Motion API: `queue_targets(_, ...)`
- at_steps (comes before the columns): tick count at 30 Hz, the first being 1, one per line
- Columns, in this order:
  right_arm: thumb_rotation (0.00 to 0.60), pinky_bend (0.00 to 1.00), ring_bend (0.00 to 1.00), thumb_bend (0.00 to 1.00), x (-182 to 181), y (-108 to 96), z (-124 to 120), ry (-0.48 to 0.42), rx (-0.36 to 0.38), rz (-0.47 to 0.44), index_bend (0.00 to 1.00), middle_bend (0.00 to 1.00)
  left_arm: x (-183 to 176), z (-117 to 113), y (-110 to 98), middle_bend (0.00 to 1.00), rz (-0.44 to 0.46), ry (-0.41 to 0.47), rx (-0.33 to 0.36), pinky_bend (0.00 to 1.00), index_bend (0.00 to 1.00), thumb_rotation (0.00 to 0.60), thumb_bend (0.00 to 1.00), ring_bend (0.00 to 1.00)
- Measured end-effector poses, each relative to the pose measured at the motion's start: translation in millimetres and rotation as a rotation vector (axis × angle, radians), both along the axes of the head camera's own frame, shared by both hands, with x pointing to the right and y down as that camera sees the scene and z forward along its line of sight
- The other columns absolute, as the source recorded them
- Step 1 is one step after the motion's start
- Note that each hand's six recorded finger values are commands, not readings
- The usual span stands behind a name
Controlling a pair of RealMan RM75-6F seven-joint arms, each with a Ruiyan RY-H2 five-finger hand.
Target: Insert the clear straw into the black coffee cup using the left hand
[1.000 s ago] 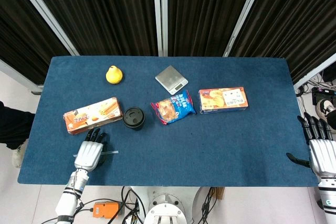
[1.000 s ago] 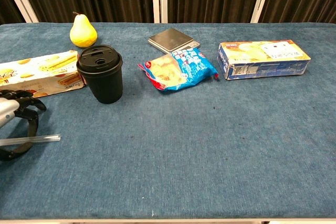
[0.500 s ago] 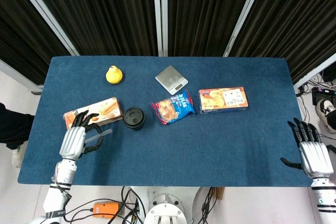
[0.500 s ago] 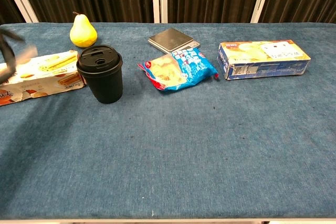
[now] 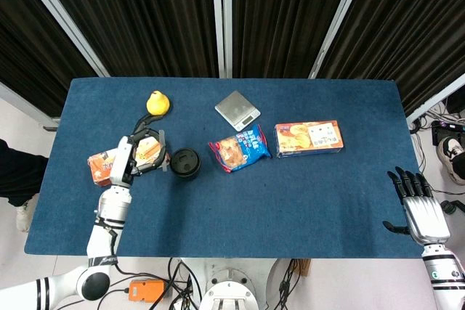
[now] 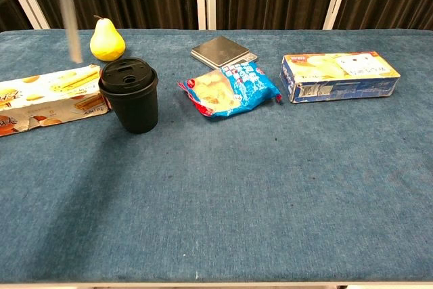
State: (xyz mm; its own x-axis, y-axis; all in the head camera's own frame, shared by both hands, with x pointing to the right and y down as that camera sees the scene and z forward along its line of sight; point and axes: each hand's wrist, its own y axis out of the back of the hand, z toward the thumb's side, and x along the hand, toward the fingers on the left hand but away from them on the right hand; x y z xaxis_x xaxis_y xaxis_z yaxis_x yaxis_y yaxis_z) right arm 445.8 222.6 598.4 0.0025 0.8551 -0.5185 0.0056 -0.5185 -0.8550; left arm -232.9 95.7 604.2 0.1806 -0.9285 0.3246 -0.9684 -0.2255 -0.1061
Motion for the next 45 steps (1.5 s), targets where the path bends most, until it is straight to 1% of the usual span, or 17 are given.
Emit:
queue_targets(2, 0.6, 0.0, 0.0, 0.11, 0.1, 0.5, 0.7, 0.002, -0.006, 0.003, 0.0, 0.0, 13.2, 3.9, -3.9, 0.19, -0.019, 0.079, -0.035, 0.0, 0.59, 0.6, 0.38, 0.0)
queue_targets(3, 0.6, 0.0, 0.0, 0.12, 0.3, 0.4, 0.5, 0.001, -0.004, 0.005, 0.0, 0.0, 18.9, 5.6, -4.8, 0.19, -0.022, 0.103, -0.045, 0.0, 0.59, 0.6, 0.38, 0.0)
queue_targets(5, 0.6, 0.0, 0.0, 0.11, 1.1, 0.6, 0.2, 0.001, -0.003, 0.009, 0.0, 0.0, 29.6, 10.1, -5.7, 0.19, -0.022, 0.129, -0.056, 0.0, 0.59, 0.6, 0.38, 0.0)
queue_targets(7, 0.6, 0.0, 0.0, 0.11, 1.4, 0.9, 0.3, 0.001, -0.003, 0.01, 0.0, 0.0, 35.4, 14.5, -6.6, 0.19, -0.022, 0.134, -0.057, 0.0, 0.59, 0.6, 0.38, 0.0)
queue_targets(10, 0.6, 0.0, 0.0, 0.11, 1.8, 1.3, 0.5, 0.001, -0.006, 0.013, 0.0, 0.0, 42.0, 21.5, -8.3, 0.19, -0.024, 0.122, -0.05, 0.0, 0.59, 0.6, 0.38, 0.0)
queue_targets(16, 0.6, 0.0, 0.0, 0.11, 3.1, 1.6, 0.8, -0.001, -0.006, 0.022, 0.0, 0.0, 40.0, 29.8, -10.0, 0.19, -0.026, 0.045, -0.012, 0.0, 0.59, 0.6, 0.38, 0.0)
queue_targets(21, 0.6, 0.0, 0.0, 0.11, 1.9, 1.6, 1.5, -0.008, -0.009, 0.022, 0.0, 0.0, 34.4, 37.0, -6.3, 0.19, -0.034, 0.024, -0.021, 0.0, 0.59, 0.6, 0.38, 0.0)
queue_targets(37, 0.6, 0.0, 0.0, 0.12, 3.3, 2.6, 0.4, -0.013, -0.013, 0.03, 0.0, 0.0, 31.5, 50.5, -1.6, 0.19, -0.049, 0.023, -0.047, 0.0, 0.59, 0.6, 0.38, 0.0)
queue_targets(45, 0.6, 0.0, 0.0, 0.11, 3.8, 2.3, -0.2, -0.013, -0.011, 0.032, 0.0, 0.0, 31.7, 55.9, 4.3, 0.19, -0.051, 0.025, -0.029, 0.0, 0.59, 0.6, 0.38, 0.0)
